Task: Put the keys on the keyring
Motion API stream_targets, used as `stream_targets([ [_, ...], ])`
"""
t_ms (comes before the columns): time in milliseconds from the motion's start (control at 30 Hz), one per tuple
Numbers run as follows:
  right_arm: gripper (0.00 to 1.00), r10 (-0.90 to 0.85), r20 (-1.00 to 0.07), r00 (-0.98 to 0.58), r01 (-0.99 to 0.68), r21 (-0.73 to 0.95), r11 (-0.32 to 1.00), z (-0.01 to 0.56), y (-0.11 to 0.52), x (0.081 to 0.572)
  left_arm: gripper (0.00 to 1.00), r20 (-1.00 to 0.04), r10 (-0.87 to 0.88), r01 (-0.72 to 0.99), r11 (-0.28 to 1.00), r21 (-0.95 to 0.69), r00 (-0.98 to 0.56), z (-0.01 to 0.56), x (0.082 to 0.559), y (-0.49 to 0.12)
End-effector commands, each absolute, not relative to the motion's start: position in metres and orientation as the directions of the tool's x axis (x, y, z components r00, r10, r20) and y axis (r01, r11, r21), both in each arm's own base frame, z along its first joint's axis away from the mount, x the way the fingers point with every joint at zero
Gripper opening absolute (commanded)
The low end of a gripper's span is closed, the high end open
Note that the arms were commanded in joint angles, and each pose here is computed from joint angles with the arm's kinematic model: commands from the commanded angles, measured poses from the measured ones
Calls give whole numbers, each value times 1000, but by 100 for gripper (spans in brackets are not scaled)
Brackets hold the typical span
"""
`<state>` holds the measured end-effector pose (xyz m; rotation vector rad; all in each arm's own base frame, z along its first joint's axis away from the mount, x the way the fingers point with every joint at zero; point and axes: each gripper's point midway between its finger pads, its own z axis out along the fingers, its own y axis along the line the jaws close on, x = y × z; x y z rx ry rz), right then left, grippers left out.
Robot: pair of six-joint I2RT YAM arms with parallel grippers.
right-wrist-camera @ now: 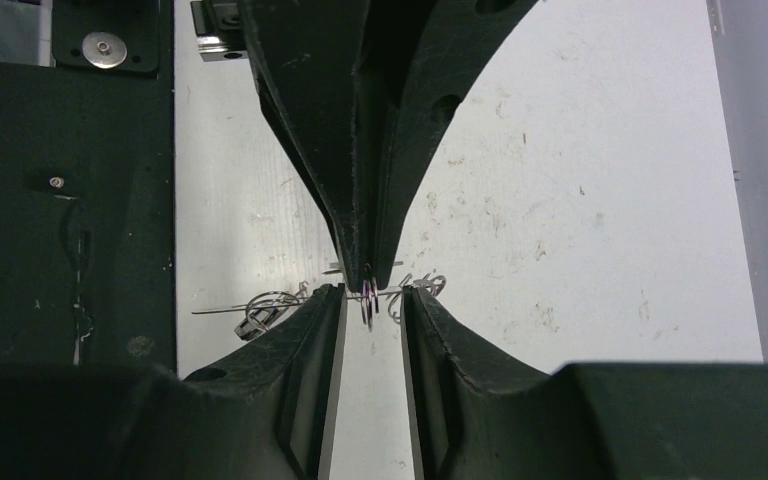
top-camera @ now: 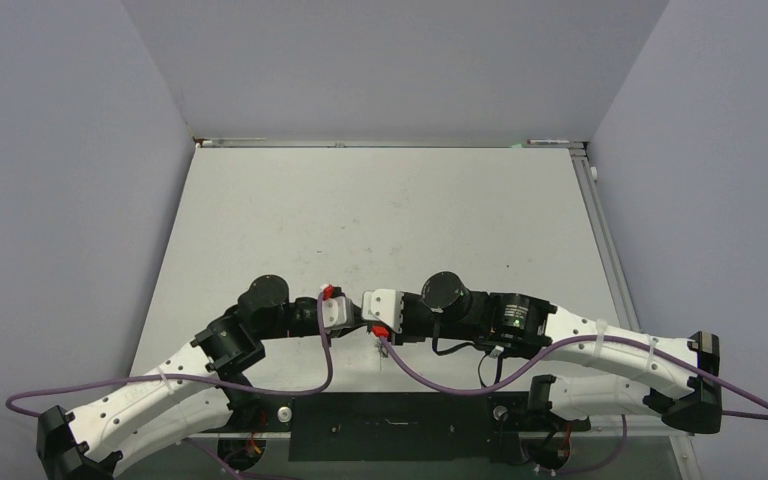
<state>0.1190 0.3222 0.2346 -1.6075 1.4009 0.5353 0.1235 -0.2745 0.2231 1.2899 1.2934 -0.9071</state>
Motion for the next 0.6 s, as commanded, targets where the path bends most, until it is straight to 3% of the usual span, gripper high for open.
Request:
stream_targets([
  [0,28,-496,-821,283,-926,-369,83,248,331,126,0,-972,105,967,128,221,209,260,122,-278],
  [567,14,-517,-812,269,-929,-360,83,236,330,130,0,-971,102,966,125,228,216,261,120,-277],
])
